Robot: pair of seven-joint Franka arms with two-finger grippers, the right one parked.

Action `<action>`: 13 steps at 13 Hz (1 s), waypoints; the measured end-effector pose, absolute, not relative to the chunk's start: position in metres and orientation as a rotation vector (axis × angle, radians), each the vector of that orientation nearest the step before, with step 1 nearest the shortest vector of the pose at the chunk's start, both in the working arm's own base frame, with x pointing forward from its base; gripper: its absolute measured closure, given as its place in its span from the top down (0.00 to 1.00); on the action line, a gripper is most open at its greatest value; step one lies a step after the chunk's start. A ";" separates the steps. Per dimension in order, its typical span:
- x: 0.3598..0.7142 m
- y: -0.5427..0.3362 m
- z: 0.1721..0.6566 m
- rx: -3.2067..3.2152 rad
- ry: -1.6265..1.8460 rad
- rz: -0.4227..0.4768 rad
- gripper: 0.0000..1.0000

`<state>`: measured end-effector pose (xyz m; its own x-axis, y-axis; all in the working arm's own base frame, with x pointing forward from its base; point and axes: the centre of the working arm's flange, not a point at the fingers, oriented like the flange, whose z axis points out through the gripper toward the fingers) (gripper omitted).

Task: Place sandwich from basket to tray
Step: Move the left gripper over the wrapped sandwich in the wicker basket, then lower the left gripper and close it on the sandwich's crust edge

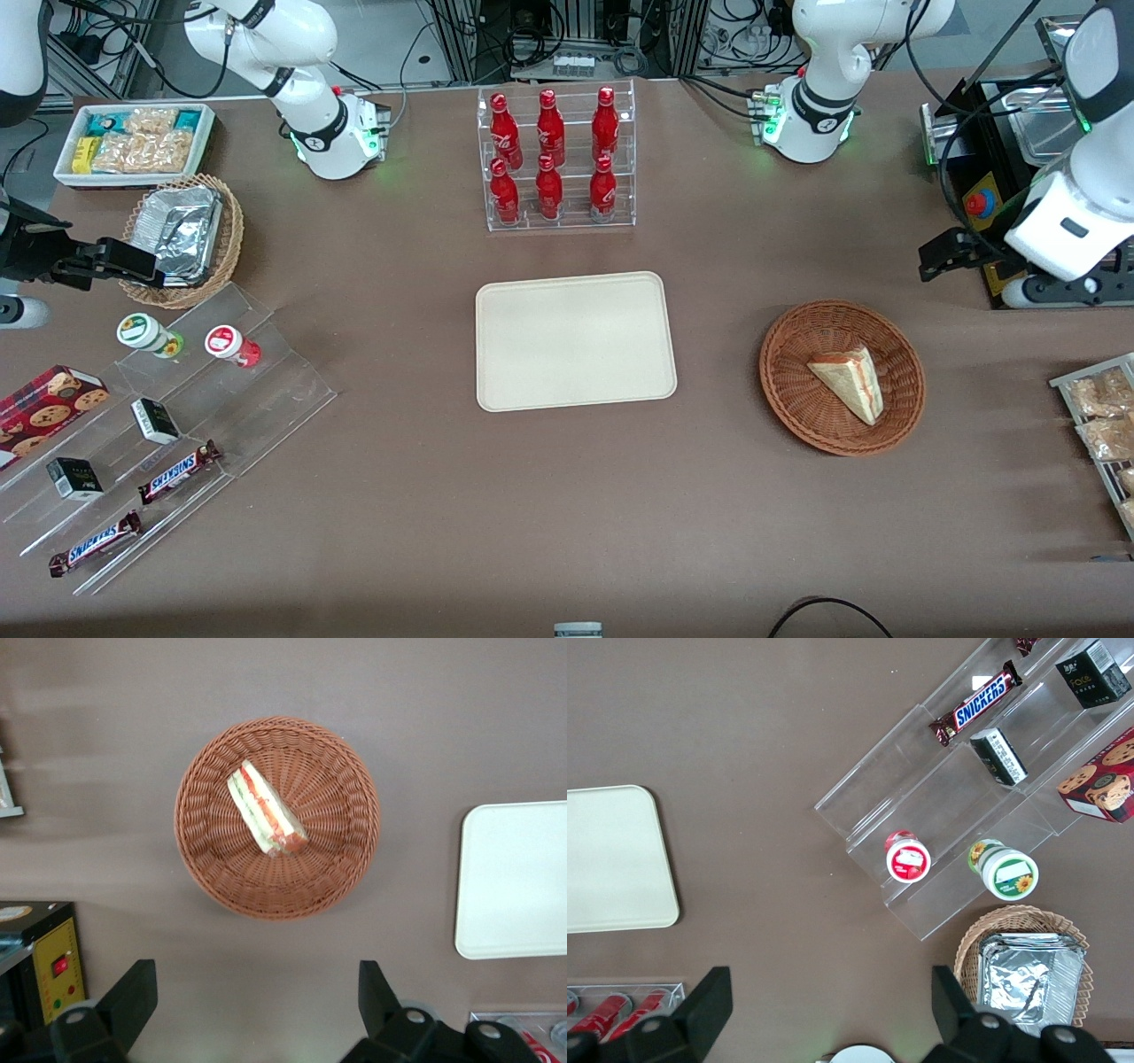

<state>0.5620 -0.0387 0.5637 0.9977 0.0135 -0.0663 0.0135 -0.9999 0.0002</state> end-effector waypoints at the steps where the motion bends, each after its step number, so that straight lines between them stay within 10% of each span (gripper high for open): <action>1: 0.567 -0.038 0.547 3.139 0.025 -0.092 1.00; 13: 0.580 -0.031 0.354 3.052 0.685 0.028 1.00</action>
